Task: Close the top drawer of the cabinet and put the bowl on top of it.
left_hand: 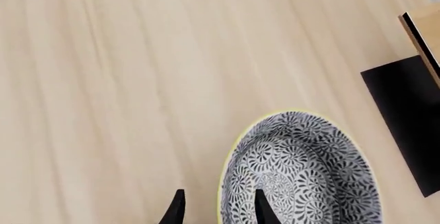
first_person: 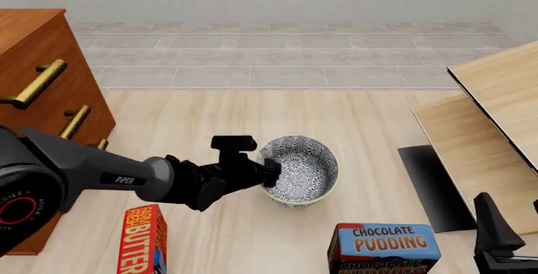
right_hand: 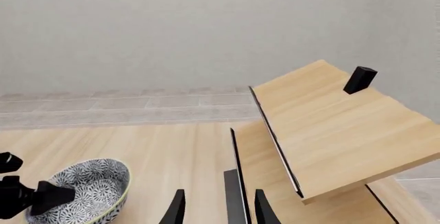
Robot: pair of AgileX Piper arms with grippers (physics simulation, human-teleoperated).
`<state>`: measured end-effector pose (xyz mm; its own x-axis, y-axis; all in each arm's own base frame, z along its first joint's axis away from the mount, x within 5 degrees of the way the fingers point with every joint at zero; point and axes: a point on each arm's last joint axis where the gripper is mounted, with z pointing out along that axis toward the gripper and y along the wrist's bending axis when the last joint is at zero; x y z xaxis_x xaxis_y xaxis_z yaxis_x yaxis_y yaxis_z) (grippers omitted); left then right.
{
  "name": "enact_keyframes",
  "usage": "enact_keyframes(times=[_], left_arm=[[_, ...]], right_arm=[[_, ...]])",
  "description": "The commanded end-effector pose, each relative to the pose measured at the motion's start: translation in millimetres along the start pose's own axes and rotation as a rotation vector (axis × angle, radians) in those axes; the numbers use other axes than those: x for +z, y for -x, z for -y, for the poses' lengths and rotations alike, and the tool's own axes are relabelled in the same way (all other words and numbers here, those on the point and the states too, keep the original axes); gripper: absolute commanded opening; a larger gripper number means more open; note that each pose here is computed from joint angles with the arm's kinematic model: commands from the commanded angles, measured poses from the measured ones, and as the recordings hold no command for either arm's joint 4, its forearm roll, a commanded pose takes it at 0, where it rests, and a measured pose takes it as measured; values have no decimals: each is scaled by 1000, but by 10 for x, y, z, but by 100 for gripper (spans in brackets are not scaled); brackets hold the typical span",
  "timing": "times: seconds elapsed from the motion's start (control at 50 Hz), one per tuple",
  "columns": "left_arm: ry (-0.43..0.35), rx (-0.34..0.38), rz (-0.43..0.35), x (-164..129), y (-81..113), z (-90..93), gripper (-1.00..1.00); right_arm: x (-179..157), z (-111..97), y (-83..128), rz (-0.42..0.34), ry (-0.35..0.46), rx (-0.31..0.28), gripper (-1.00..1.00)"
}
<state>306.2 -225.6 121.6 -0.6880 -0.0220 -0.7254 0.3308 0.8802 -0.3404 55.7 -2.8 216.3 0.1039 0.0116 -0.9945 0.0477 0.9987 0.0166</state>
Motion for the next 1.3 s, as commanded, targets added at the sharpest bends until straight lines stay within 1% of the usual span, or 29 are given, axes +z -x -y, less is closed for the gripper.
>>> enact_keyframes(times=[0.02,0.22,0.24,0.3,0.42,0.48,0.52,0.56,0.66,0.68,0.72,0.74,0.78,0.8,0.82,0.96,1.02,1.04,1.06,1.12,1.18,1.2,1.22,1.24,1.26,1.28,1.3], left_arm=[[-2,-5,-35,95,-171,2,100],[-9,-3,-38,103,-224,17,100],[-10,-4,-33,89,-218,14,-100],[-12,1,-5,-14,-141,-9,-100],[-23,5,18,-147,-67,28,-100],[-32,-7,32,-227,-21,53,-100],[-43,18,61,-333,43,76,-100],[-32,-7,42,-327,41,62,-100],[-26,-10,54,-408,104,43,-100],[-34,-4,79,-493,152,53,-100],[-36,-7,75,-504,156,66,-100],[-42,-1,87,-576,191,86,-100],[-44,-1,91,-607,205,93,-100],[-46,-20,88,-658,226,114,-100],[-46,-20,88,-659,226,114,-100],[-70,-7,138,-970,377,187,-100],[-81,1,151,-1049,403,218,-100],[-92,10,168,-1157,434,244,-100],[-92,10,168,-1158,434,244,-100],[-107,9,182,-1289,454,283,-100],[-143,22,199,-1485,467,379,-100],[-145,24,207,-1540,479,378,-100],[-164,32,206,-1579,471,435,-100],[-161,40,217,-1654,487,418,-100],[-161,40,217,-1655,487,418,-100],[-157,48,235,-1722,511,391,-100],[-173,48,231,-1751,498,437,-100]], right_arm=[[0,1,1,1,-2,2,100],[0,2,2,2,-4,4,100],[0,2,3,3,-4,4,100],[0,3,6,3,-6,5,100],[0,4,1,3,-7,6,100],[0,4,3,3,-7,5,100],[0,3,6,3,-5,4,100],[-1,3,9,3,-5,3,100],[0,2,3,3,-4,1,100],[-1,1,11,2,-3,0,100],[-1,2,11,2,-3,-1,100],[0,1,4,1,-2,-2,100],[0,1,4,1,-1,-2,100],[-1,-1,6,0,1,-3,100],[-1,-1,6,0,1,-3,100],[0,-2,-5,-3,3,-6,100],[0,-3,-2,-4,5,-6,100],[0,-4,0,-4,7,-7,100],[0,-4,0,-4,7,-7,100],[-1,-5,8,-3,10,-7,100],[0,-6,-2,-3,10,-6,100],[0,-6,-3,-3,11,-6,100],[0,-6,-3,-3,11,-6,100],[0,-6,-3,-3,11,-7,100],[0,-6,-3,-3,11,-7,100],[0,-7,-3,-3,12,-7,100],[0,-7,-3,-3,12,-7,100]])
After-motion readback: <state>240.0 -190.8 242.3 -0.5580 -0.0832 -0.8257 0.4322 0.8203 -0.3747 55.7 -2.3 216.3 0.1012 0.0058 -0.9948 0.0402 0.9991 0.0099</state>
